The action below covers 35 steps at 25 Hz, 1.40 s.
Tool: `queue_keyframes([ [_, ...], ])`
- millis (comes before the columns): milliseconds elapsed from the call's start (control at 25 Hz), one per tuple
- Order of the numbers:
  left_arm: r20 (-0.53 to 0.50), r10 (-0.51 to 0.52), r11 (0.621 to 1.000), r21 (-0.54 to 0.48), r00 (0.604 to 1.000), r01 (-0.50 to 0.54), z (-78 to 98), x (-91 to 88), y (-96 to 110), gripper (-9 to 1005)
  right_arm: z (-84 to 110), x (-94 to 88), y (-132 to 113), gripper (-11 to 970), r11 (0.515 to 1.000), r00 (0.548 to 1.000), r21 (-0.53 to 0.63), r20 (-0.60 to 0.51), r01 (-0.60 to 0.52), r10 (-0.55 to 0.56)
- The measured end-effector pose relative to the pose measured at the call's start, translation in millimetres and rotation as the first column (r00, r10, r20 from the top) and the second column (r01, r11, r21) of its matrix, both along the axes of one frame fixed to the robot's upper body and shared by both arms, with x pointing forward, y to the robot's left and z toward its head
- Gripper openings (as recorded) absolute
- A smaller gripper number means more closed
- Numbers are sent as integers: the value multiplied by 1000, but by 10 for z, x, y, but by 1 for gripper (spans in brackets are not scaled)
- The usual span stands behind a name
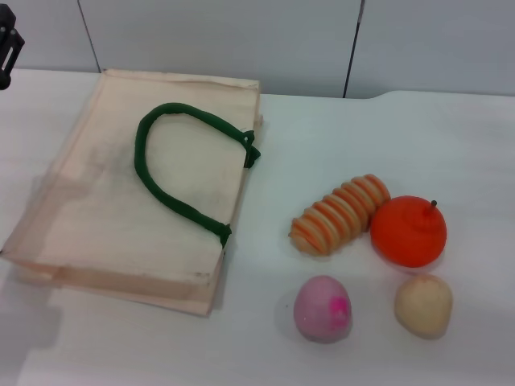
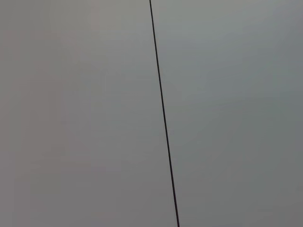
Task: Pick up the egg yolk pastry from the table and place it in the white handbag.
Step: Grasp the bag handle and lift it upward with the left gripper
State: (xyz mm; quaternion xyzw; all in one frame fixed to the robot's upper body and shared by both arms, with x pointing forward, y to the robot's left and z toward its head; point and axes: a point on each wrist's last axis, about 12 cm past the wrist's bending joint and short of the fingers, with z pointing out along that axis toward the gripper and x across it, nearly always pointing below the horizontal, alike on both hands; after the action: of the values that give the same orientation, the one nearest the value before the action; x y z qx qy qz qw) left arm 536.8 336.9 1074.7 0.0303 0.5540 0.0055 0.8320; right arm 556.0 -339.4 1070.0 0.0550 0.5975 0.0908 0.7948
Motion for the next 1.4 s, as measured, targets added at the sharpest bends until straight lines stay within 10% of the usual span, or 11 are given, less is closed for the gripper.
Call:
queue_keyframes([
  [520,-4,-3,1000,-1,1000,3,-5,0,-3,859,-4,-1,-2,851,1000,1000,0,-3,0,0],
  [760,-27,-113,981,-159,993,107,-34,-21,-28,858,-14,-10,-17,851,1000,1000,-2,-9,4,-4],
  [1080,-94,-368,864,-403,925,303,-16,-14,86,858,-18,-17,-21,851,1000,1000,-3,-11,5,-5],
  [1400,-290,-601,696,-649,745,309,176,123,340,857,-6,5,-5,851,1000,1000,-4,-8,-1,1],
])
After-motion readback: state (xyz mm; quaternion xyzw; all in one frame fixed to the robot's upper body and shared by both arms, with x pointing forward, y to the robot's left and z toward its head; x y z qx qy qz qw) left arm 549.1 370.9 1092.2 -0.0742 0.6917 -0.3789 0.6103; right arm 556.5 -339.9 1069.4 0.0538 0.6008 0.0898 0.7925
